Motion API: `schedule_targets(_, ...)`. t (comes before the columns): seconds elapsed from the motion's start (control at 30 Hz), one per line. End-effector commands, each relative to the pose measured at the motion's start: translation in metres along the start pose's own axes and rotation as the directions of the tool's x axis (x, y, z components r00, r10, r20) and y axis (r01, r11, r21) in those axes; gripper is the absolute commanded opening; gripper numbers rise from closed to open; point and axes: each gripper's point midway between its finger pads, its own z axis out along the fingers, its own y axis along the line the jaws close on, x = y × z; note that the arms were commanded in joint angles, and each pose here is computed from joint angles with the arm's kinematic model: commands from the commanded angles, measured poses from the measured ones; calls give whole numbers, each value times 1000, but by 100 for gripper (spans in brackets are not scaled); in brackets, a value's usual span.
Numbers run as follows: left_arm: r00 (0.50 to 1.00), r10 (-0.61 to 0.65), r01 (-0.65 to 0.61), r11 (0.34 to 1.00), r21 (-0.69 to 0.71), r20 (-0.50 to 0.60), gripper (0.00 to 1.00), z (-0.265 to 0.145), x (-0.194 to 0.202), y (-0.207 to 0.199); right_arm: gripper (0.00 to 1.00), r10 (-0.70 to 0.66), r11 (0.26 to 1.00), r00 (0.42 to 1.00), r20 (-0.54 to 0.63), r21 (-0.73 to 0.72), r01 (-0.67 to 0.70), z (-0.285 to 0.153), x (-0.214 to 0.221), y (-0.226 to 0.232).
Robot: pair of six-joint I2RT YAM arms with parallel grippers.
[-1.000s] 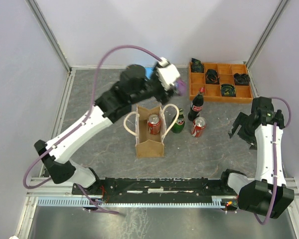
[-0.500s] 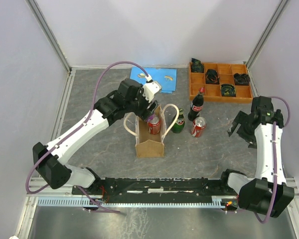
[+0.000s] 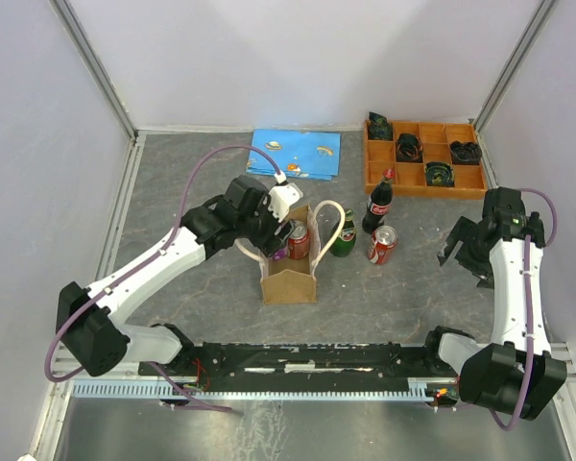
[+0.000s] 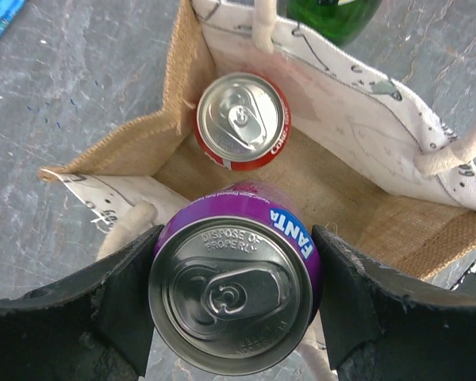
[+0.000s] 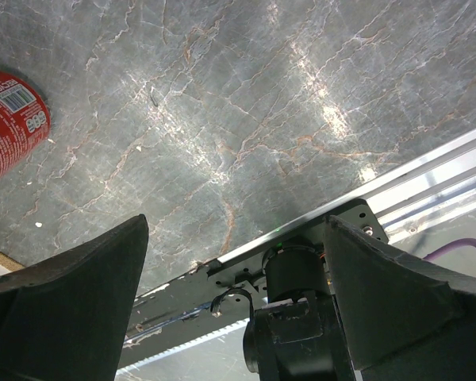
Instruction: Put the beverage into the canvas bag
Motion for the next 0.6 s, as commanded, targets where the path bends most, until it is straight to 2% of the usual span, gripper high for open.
schedule_targets(0.0, 990, -8, 8, 1000, 2, 144, 3, -8, -27, -2, 99, 10, 1000, 999, 33, -8, -10, -1, -9, 2)
schedule_targets(0.57, 995, -14, 19, 999, -50, 98, 3, 47, 12, 7, 99, 15, 1000, 999, 28, -8, -15, -3, -12, 3)
